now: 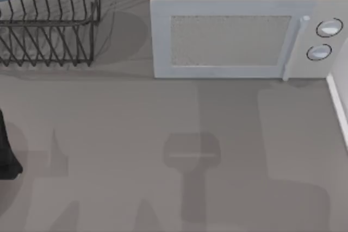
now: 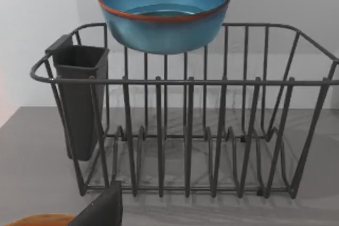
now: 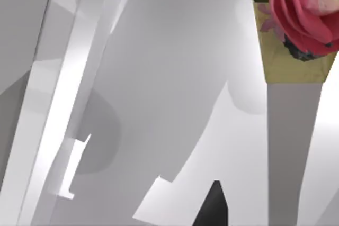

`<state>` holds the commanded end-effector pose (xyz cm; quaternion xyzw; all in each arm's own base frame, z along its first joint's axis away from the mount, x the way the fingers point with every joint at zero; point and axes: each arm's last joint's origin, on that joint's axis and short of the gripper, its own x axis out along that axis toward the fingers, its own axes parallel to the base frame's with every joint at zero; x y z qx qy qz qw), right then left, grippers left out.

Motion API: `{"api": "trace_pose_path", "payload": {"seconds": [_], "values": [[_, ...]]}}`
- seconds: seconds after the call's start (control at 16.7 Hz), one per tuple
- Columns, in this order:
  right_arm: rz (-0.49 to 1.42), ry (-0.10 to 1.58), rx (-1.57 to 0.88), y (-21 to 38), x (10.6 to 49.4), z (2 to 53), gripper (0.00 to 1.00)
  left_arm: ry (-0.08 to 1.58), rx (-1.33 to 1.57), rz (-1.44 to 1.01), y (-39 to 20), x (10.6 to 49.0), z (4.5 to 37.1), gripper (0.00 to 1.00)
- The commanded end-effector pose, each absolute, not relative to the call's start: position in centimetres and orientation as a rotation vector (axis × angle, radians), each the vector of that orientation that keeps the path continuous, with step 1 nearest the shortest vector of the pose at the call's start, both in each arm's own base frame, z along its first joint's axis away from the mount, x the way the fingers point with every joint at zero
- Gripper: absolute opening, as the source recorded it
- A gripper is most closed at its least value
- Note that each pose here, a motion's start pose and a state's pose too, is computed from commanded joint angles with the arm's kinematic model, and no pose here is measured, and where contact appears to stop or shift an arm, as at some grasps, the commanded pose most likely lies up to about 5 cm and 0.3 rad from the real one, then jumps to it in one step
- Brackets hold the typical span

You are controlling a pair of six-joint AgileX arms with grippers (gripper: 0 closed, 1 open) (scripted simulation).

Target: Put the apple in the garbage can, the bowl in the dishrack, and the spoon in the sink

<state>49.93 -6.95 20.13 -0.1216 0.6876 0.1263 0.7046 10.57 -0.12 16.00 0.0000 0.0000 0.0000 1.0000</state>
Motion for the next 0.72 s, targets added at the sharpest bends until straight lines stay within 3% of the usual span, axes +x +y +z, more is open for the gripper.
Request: {"api": "trace_pose_path", "payload": {"seconds": [0.72], "values": [[0.278,1.520,-0.270,-7.0,50.3,18.8,0.00,0.000,0.000,0.000,-0.1,10.6,16.0,1.00]]}}
